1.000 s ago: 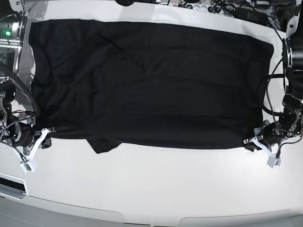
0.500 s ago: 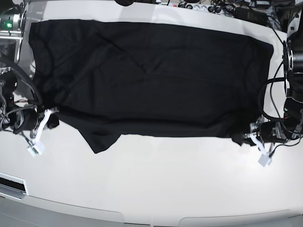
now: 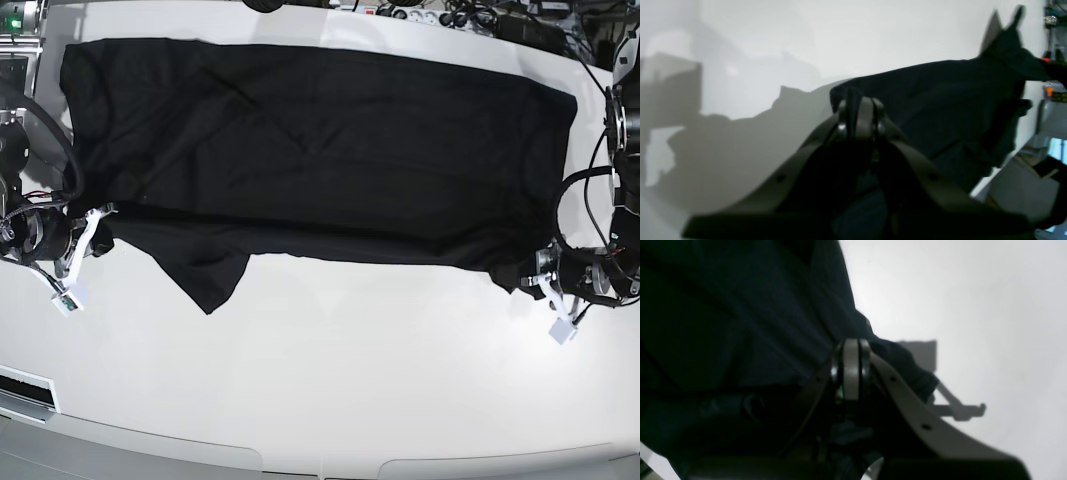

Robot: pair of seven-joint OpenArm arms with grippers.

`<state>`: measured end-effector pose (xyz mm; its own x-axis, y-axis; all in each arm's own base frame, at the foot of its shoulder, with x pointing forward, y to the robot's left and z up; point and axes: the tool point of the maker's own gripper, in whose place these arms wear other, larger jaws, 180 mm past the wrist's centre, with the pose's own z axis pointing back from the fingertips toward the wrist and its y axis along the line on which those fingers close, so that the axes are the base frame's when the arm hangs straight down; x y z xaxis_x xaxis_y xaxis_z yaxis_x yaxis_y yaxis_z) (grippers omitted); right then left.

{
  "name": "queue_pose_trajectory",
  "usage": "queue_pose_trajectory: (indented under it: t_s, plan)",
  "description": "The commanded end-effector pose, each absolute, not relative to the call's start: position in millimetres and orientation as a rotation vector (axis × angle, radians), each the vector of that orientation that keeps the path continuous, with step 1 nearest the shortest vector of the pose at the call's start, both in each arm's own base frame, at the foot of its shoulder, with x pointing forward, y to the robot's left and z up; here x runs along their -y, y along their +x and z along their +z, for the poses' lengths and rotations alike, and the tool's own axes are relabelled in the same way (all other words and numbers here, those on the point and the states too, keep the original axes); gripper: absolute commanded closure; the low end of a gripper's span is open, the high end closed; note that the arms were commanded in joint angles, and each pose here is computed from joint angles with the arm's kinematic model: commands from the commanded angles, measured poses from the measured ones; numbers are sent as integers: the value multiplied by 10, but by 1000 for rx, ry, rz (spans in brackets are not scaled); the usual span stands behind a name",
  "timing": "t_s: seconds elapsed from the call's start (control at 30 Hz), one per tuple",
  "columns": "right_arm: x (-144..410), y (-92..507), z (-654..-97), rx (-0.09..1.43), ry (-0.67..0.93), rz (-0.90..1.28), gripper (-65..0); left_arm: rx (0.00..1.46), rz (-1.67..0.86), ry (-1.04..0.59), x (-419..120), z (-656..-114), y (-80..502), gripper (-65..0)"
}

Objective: Layout the t-shirt on the table in an organized manner, then fold the t-shirt properly
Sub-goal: 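Lift the hem with both grippers and fold it toward the collar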

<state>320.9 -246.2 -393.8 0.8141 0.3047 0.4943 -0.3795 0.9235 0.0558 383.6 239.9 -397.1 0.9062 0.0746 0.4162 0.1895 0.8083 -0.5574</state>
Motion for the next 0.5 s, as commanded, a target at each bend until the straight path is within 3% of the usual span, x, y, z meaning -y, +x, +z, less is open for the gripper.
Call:
queue_pose_trajectory:
  t_s: [0.0, 0.3, 0.47]
  plan:
    - [2544, 3320, -3780, 538, 131, 368, 0, 505, -79, -641, -2447, -3711, 4030, 0]
    - [2571, 3188, -3848, 460, 121, 424, 0, 483, -142, -620, -2488, -3527, 4101, 0]
    - [2570, 3145, -3887, 448, 125, 419, 0, 375, -225, -550, -2431, -3747, 3946, 0]
